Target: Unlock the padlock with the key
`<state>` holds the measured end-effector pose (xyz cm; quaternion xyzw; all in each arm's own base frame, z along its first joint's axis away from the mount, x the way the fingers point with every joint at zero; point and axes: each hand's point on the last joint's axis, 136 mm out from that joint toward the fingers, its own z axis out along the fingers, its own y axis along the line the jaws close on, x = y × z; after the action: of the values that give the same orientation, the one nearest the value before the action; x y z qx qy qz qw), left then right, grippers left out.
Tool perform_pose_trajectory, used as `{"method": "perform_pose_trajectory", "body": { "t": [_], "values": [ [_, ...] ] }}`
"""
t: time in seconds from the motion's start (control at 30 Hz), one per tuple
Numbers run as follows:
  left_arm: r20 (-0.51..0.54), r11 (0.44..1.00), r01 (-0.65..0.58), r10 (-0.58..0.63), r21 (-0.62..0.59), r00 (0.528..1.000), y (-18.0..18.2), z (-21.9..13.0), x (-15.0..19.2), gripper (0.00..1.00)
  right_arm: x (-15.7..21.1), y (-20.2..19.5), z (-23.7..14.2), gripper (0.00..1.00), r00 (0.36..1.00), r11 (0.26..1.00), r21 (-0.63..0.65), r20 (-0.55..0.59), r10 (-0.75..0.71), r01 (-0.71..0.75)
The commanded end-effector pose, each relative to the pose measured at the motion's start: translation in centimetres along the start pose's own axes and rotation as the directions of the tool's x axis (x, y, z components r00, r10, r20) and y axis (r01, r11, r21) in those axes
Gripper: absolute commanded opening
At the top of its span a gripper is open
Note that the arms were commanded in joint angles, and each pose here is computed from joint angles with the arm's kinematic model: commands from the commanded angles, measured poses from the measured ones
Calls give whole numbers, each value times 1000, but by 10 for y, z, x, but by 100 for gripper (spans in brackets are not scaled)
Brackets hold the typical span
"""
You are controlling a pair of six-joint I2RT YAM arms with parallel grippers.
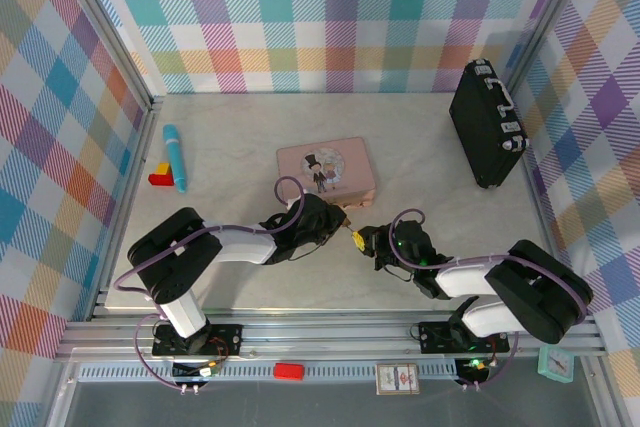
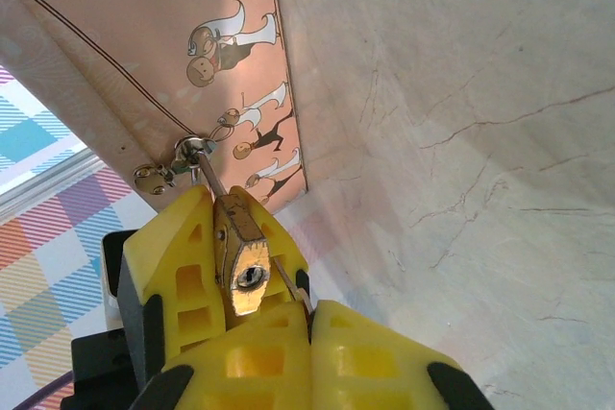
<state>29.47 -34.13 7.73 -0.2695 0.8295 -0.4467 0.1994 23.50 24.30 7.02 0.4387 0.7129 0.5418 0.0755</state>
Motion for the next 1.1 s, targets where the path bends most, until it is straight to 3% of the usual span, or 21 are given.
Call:
{"method": "perform_pose_trajectory", "body": {
  "t": [0.0,1.07],
  "values": [
    [-51,987,11,-3,163,999,-44,-3,15,0,7,16,0,0,1000,998,-54,-21,-14,13],
    [-68,983,19,-7,181,998,-50,-5,24,0,4,19,-5,0,1000,999,-46,8,-28,28]
  ]
}}
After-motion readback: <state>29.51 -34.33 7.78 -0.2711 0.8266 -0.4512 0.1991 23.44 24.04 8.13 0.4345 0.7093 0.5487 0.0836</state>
